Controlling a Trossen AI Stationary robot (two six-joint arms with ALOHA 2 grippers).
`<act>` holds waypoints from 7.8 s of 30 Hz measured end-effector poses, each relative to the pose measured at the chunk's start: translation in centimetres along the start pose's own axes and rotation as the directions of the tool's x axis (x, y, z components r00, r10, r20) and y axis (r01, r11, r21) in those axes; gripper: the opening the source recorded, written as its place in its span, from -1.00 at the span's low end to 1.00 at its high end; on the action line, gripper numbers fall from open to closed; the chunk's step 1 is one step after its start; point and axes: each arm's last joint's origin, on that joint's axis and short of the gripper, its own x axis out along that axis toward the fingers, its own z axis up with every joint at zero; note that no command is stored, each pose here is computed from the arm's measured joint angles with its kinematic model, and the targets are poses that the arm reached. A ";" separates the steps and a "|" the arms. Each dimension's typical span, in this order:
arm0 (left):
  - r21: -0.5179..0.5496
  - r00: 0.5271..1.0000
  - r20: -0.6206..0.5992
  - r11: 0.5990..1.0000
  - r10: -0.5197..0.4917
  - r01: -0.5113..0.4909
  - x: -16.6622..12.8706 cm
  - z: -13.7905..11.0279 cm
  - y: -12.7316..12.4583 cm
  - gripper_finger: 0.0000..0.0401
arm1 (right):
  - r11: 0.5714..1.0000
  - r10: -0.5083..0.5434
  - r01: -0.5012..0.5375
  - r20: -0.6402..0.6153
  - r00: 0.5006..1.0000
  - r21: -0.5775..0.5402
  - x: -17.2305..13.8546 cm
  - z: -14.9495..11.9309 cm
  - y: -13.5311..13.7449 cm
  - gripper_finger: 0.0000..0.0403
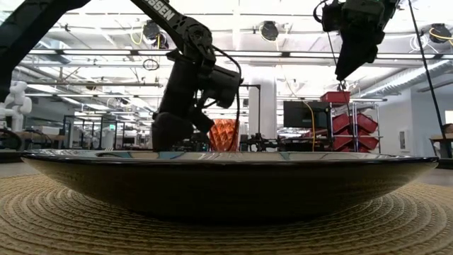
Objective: Set table place
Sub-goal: Move the blue table napkin to the middle left of the table, then put the silver fork on the blue table napkin
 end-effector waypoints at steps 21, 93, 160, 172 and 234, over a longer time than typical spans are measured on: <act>-0.102 0.936 0.351 0.995 0.020 0.017 -2.0 -9.9 -2.8 -0.12 | 0.994 0.069 -0.068 0.013 0.998 -0.089 -0.4 -0.8 2.3 -0.28; -0.489 0.972 0.213 0.851 -0.096 0.192 4.2 -19.9 -9.5 -0.65 | 0.983 0.156 -0.145 0.102 0.982 -0.108 -0.6 0.2 2.9 -0.28; -0.698 0.902 0.302 0.573 -0.308 0.430 2.3 -27.8 -17.6 -0.65 | 0.942 0.218 -0.202 0.031 0.975 -0.269 -0.8 -0.9 4.0 -0.28; -0.541 0.911 0.400 0.776 -0.100 0.323 -7.0 -29.7 -15.3 -0.65 | 0.942 0.225 -0.204 0.048 0.973 -0.265 -0.9 -0.7 4.1 -0.28; -0.705 0.949 0.303 0.648 -0.092 0.288 4.2 -18.0 15.1 0.00 | 0.941 0.207 -0.166 0.114 0.972 -0.294 -1.0 -0.3 4.4 -0.28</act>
